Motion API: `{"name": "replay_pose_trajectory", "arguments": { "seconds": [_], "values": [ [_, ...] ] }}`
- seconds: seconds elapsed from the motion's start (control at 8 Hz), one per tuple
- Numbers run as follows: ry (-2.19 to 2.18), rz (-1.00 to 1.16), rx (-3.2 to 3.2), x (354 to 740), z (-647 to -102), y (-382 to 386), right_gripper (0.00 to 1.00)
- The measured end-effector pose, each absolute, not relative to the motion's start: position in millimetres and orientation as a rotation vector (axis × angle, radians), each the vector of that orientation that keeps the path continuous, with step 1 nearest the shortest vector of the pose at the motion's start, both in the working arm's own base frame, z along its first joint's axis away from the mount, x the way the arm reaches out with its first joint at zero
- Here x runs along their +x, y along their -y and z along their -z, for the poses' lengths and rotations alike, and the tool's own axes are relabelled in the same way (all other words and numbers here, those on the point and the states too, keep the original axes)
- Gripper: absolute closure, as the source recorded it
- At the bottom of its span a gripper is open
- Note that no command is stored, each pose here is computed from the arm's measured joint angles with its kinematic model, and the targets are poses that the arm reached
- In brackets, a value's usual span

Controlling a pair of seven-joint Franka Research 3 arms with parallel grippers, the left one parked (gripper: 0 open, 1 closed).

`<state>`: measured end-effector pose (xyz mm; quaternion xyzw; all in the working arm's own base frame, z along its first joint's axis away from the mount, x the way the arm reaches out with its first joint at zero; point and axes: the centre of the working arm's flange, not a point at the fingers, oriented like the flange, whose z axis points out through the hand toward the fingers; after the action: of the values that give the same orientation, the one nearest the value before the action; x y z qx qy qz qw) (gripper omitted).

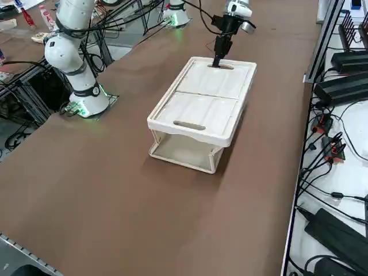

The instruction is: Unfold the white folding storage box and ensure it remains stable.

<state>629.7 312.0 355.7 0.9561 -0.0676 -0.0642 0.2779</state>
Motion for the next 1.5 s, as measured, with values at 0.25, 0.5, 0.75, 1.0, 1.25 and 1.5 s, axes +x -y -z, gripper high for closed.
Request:
{"name": "replay_pose_trajectory", "arguments": {
  "seconds": [0.25, 0.5, 0.75, 1.0, 1.25, 1.5],
  "values": [
    [0.158, 0.179, 2.568, 629.6, -355.7, -312.1, 0.74],
    [0.146, 0.188, 2.567, 629.0, -355.9, -312.0, 0.74],
    [0.121, 0.208, 2.561, 626.9, -356.2, -312.5, 0.74],
    [0.105, 0.223, 2.556, 625.1, -356.1, -313.0, 0.74],
    [0.079, 0.238, 2.554, 624.0, -356.0, -313.4, 0.74],
    [0.049, 0.248, 2.556, 623.9, -356.0, -313.4, 0.74]
  ]
}}
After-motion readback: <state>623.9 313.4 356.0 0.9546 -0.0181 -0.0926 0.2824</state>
